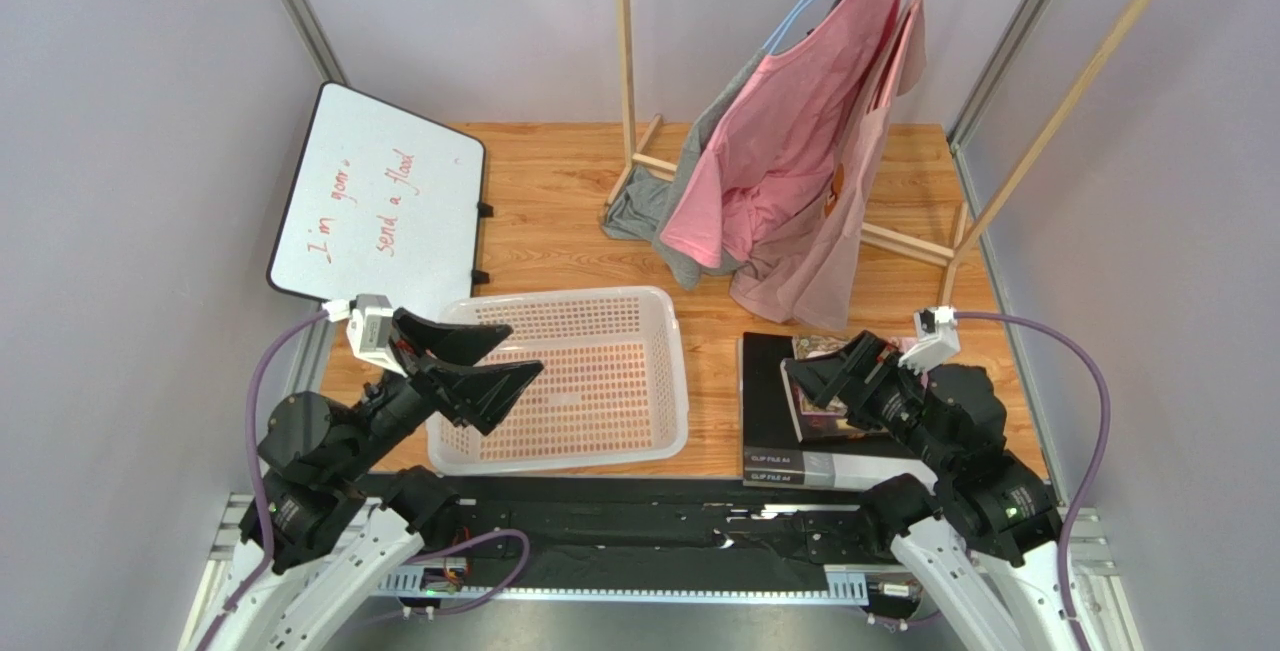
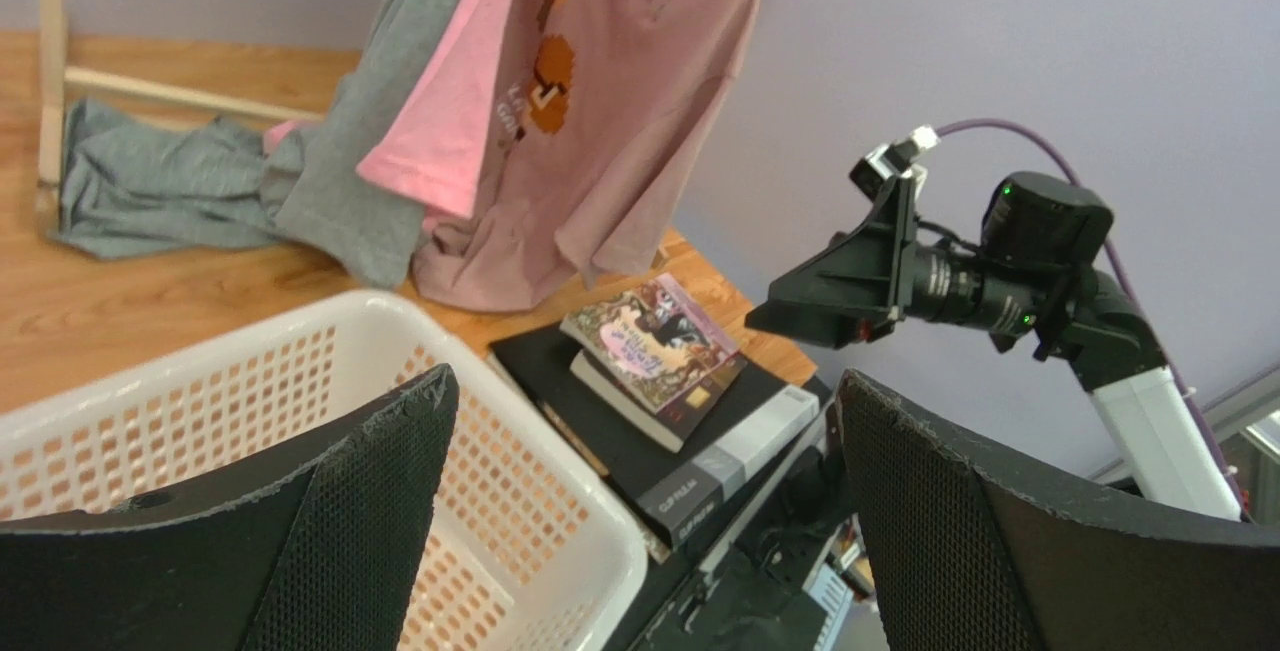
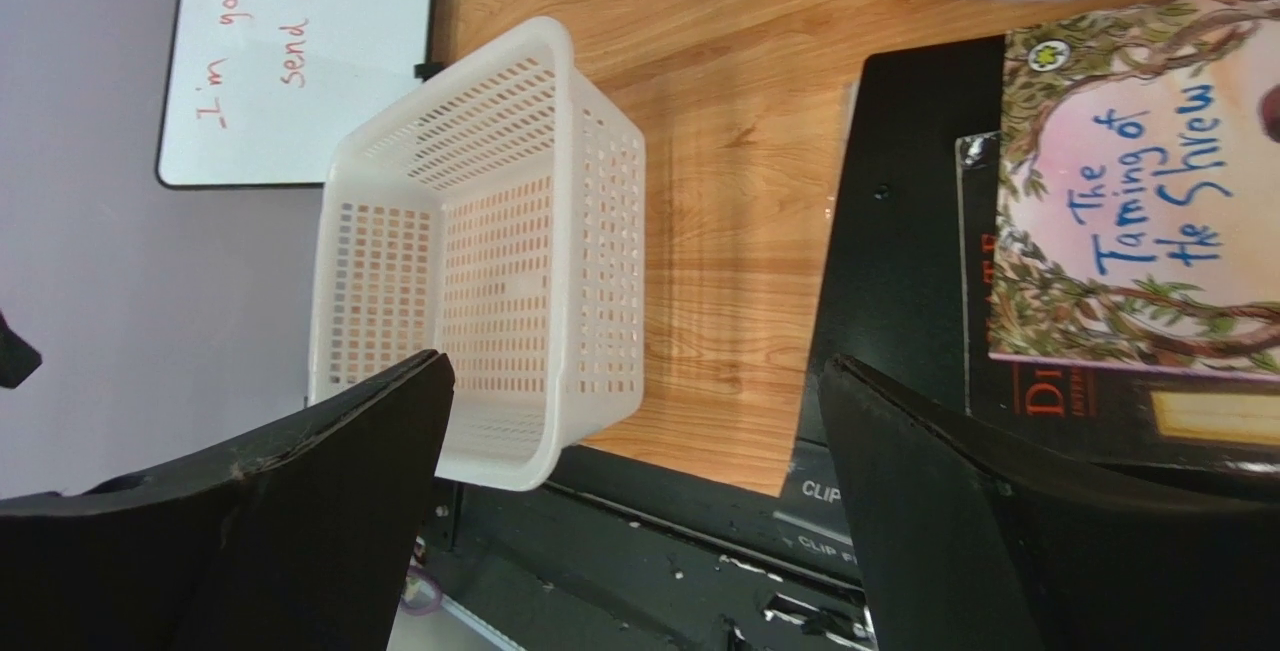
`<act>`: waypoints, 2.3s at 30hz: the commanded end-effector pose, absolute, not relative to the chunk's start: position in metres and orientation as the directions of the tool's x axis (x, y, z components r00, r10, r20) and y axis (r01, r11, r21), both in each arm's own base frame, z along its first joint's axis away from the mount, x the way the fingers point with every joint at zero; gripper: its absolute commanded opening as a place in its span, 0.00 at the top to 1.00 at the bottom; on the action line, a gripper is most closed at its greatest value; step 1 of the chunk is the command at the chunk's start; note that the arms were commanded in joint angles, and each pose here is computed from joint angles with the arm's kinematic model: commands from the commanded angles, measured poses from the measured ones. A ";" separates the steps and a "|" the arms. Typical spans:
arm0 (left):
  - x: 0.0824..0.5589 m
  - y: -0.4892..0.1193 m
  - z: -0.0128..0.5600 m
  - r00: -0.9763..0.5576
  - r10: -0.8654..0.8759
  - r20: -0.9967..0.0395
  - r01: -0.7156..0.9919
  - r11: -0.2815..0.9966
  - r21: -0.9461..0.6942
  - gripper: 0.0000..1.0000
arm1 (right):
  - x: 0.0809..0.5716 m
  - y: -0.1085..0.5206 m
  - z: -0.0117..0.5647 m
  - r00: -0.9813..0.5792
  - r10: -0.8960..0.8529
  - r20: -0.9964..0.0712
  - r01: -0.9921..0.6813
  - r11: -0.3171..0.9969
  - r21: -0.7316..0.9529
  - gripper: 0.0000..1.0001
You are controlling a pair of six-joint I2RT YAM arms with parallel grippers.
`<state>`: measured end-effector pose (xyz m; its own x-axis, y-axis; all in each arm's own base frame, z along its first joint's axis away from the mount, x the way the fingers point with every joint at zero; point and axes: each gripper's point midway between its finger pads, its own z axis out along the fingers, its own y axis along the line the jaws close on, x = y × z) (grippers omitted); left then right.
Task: Remove the t-shirt from the hanger
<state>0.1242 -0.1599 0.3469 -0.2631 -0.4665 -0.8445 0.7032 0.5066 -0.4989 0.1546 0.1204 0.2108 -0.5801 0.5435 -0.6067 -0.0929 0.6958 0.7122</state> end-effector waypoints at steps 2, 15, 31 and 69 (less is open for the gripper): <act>0.101 -0.131 0.351 -0.285 -0.552 -0.784 0.634 0.504 -0.586 0.01 | 0.152 0.099 0.239 -0.512 0.483 -0.710 -0.111 0.783 0.612 0.00; 0.103 -0.140 0.328 -0.403 -0.463 -0.790 0.581 0.537 -0.611 0.02 | 0.177 0.051 0.362 -0.274 0.361 -0.891 -0.058 0.919 0.390 0.01; 0.107 -0.188 0.318 -0.564 -0.277 -0.778 0.644 0.443 -0.624 0.13 | 0.346 0.047 0.481 -0.128 0.200 -0.971 0.148 0.972 0.181 0.11; 0.105 -0.200 0.313 -0.617 -0.270 -0.739 0.636 0.381 -0.671 0.35 | 0.462 0.038 0.460 -0.191 0.525 -0.830 -0.054 0.838 0.543 1.00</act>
<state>0.1041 -0.1958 0.3047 -0.6223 -0.2504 -0.7417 0.6224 0.4164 -0.6627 0.4629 0.0445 0.4243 -0.2775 0.4815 -0.8314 0.0135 0.8672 0.4977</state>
